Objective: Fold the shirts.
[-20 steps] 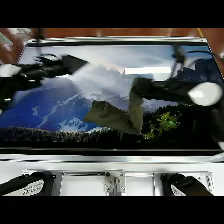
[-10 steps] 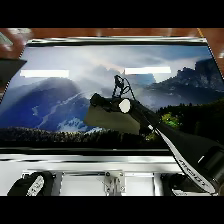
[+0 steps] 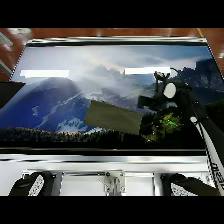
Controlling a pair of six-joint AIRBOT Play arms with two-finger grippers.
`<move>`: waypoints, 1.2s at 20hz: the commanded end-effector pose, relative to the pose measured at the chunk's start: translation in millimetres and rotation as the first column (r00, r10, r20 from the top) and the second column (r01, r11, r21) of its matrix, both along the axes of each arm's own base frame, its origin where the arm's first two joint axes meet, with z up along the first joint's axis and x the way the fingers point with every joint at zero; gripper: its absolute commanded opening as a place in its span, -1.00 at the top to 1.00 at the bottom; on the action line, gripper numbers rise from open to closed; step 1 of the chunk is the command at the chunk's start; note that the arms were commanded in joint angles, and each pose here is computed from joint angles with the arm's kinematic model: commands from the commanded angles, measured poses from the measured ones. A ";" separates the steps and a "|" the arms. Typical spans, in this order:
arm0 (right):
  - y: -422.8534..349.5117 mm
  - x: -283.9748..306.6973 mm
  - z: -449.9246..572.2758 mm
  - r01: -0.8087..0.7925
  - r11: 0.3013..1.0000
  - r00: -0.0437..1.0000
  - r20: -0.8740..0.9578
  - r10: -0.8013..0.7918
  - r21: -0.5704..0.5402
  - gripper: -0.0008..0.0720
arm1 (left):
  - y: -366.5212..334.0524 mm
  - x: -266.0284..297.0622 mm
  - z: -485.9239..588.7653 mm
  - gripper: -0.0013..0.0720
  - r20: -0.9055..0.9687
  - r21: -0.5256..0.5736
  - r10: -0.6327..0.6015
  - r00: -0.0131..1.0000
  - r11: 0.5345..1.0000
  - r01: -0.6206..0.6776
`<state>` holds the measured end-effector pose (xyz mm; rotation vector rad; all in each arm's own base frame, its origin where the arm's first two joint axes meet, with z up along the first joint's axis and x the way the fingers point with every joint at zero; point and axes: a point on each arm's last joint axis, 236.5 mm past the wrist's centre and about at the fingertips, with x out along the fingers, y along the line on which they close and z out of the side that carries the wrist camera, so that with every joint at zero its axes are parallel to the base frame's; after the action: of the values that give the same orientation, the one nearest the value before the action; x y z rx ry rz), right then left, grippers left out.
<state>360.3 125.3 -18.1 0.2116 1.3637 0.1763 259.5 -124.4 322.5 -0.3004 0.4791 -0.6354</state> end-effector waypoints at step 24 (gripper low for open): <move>-224.9 95.9 13.5 0.536 0.601 0.686 0.108 -0.719 0.594 0.83 | -49.7 -37.4 -88.1 0.85 -0.398 -0.188 -0.108 0.911 0.982 0.034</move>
<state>448.7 14.2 -40.8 1.0156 0.9843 0.1402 243.1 -150.0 237.5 -0.5503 0.7828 -0.6318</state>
